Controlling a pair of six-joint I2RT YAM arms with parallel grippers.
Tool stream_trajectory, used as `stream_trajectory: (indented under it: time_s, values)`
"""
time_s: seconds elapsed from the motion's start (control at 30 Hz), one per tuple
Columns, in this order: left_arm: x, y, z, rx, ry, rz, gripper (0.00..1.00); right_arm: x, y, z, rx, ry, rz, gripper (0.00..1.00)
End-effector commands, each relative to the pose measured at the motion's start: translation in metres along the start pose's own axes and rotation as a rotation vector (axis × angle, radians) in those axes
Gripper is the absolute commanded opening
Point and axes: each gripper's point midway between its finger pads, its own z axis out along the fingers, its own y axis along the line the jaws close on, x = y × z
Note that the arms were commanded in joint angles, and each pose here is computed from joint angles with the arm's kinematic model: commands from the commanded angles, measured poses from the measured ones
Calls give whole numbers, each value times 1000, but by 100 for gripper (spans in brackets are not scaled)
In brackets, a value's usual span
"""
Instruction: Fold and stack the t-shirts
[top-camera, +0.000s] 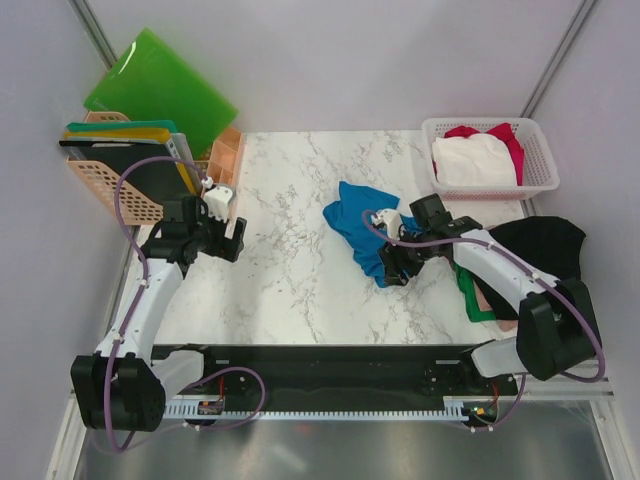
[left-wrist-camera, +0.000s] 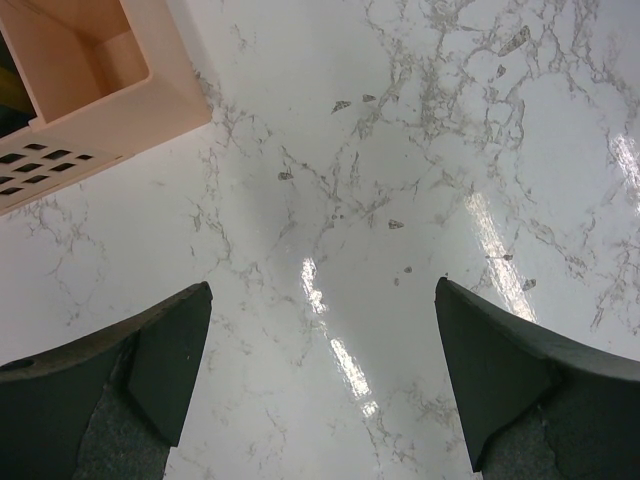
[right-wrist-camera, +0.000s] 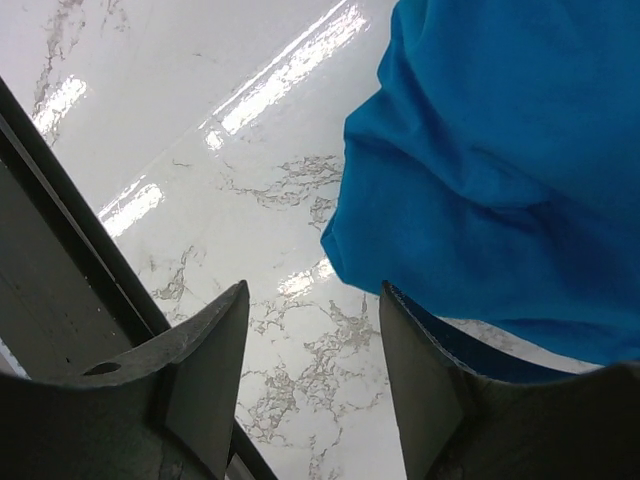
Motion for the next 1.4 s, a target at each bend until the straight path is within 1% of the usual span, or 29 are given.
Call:
stream_trajectory:
  time_s: [0.0,0.17,0.2,0.23,0.27,0.3,0.33,0.4,0.43,0.5,0.53,0.6,0.63,0.7,0.73,0.8,0.83,0.93,1.03,1.23,1.37]
  values:
    - [-20,2,-4,1,-51,26,100,-5,-1,16,-42,7,-19,62]
    - [-20,2,-5,-1,-52,27,100,-1,-8,40,-65,59,-3,62]
    - [-19,2,-5,-2,-50,26,100,-3,-10,42,-59,58,-8,61]
    - [-19,2,-5,-2,-48,27,100,-2,-11,45,-57,65,-5,56]
    - [-19,2,-5,-4,-49,28,100,-4,-11,46,-56,66,-5,28]
    - [-18,2,-5,-5,-47,29,100,-6,-12,46,-49,62,0,13]
    - [-18,3,-6,-7,-48,31,100,-11,-13,43,-38,51,-2,0]
    - [-18,2,-5,-6,-47,30,100,-21,-8,33,-34,31,-6,0]
    - [-17,2,-5,-5,-44,28,100,-43,-3,16,-22,-33,-39,0]
    - [-16,2,-4,-1,-42,28,100,-69,10,-12,-20,-108,-51,0]
    - [-16,1,-3,0,-43,28,100,-106,22,-47,-1,-223,-108,0]
    - [-15,1,-1,7,-32,24,100,-135,42,-84,4,-302,-143,0]
    - [-16,1,0,10,-33,22,100,-170,58,-124,33,-408,-213,0]
    - [-17,0,1,16,-34,17,100,-194,74,-161,51,-485,-249,0]
    - [-17,0,2,18,-33,17,100,-217,86,-196,77,-570,-296,0]
    - [-19,0,0,13,-37,16,100,-232,102,-226,73,-647,-330,0]
    - [-19,0,-1,11,-43,19,100,-243,115,-251,69,-711,-346,0]
    - [-18,2,-4,-1,-47,21,100,-254,142,-284,22,-807,-383,0]
    - [-15,1,-6,-7,-46,23,100,-256,149,-302,43,-844,-415,0]
    - [-17,1,-9,-11,-51,22,100,-256,147,-305,76,-852,-430,0]
    - [-18,1,-10,-10,-53,18,100,-261,150,-320,102,-886,-446,0]
